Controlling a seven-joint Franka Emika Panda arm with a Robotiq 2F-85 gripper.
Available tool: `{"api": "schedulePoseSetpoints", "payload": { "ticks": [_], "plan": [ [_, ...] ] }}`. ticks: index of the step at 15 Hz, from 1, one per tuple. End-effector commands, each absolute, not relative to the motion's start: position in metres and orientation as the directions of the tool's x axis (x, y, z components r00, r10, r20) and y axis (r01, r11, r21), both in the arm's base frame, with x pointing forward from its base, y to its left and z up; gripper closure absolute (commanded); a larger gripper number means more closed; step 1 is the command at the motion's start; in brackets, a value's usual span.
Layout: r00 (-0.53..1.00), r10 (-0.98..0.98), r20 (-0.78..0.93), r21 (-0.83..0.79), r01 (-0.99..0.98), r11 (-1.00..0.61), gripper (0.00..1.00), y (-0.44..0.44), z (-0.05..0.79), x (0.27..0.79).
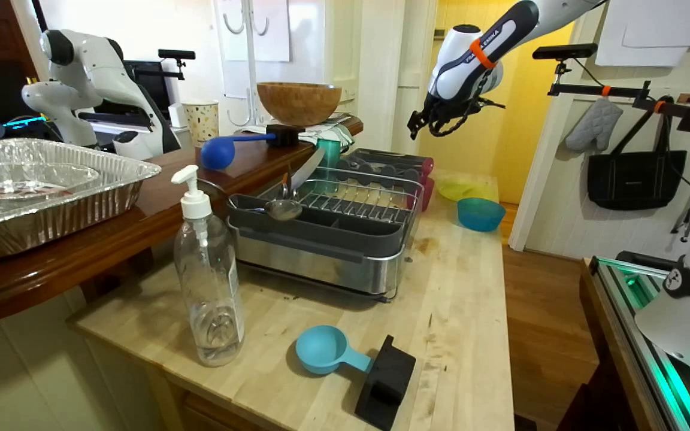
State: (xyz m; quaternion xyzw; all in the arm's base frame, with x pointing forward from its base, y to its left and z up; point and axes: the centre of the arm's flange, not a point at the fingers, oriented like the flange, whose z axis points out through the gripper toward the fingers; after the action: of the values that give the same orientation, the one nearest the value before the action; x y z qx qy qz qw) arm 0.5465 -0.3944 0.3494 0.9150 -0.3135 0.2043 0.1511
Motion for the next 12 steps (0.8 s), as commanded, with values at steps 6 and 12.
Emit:
{"api": "schedulePoseSetpoints", "payload": {
  "ticks": [6,12],
  "plan": [
    [0.683,-0.551,0.479,0.142,-0.680,-0.719,0.00,-0.415,0.356,0.569],
    [0.714,-0.557,0.424,0.174,-0.667,-0.724,0.00,-0.425,0.349,0.592]
  ]
}}
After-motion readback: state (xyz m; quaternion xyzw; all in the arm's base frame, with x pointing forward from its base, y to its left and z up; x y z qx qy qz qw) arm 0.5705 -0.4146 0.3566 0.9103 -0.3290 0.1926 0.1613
